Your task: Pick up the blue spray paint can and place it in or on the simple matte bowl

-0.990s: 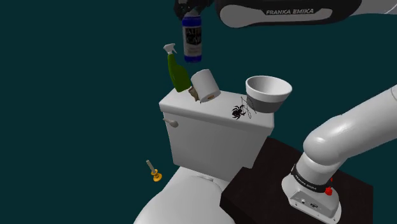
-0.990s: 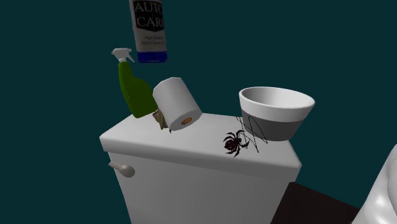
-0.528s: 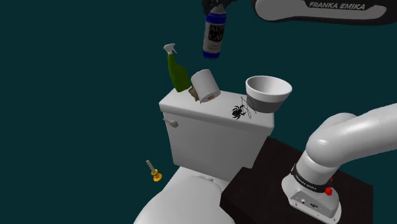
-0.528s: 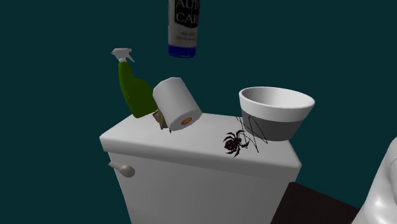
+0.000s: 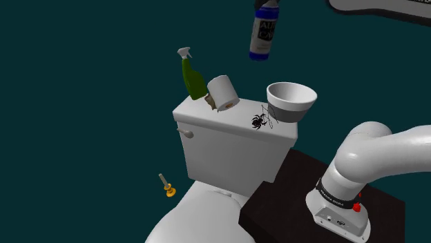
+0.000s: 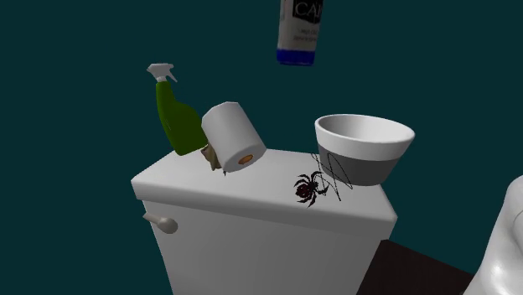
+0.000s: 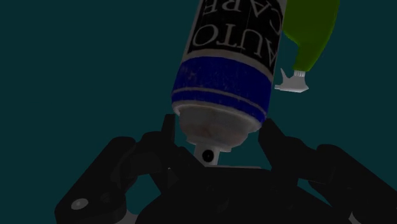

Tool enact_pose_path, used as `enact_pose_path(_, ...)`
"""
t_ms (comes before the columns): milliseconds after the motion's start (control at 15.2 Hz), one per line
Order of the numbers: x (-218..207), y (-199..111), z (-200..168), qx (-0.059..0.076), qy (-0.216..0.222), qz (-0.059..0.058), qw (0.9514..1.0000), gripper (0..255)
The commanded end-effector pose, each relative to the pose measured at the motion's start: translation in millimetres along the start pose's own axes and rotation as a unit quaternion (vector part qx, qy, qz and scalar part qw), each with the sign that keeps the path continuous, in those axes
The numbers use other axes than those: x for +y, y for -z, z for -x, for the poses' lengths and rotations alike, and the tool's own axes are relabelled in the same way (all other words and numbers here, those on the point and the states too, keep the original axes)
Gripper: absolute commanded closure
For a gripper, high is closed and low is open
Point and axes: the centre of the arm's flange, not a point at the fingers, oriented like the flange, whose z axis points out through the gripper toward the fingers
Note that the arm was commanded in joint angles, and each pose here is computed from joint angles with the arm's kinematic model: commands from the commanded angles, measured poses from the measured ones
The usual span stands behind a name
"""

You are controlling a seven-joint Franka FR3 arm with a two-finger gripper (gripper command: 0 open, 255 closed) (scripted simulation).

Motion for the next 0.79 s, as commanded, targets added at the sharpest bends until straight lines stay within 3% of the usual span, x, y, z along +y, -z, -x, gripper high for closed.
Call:
enact_pose_path(0,20,14,10,0.0,0.0,0.0,1.0,255)
enact_pose_path(528,105,67,44,0.0,0.0,0.0,1.0,255)
enact_pose_path(726,108,64,54,0.0,0.0,0.0,1.0,255)
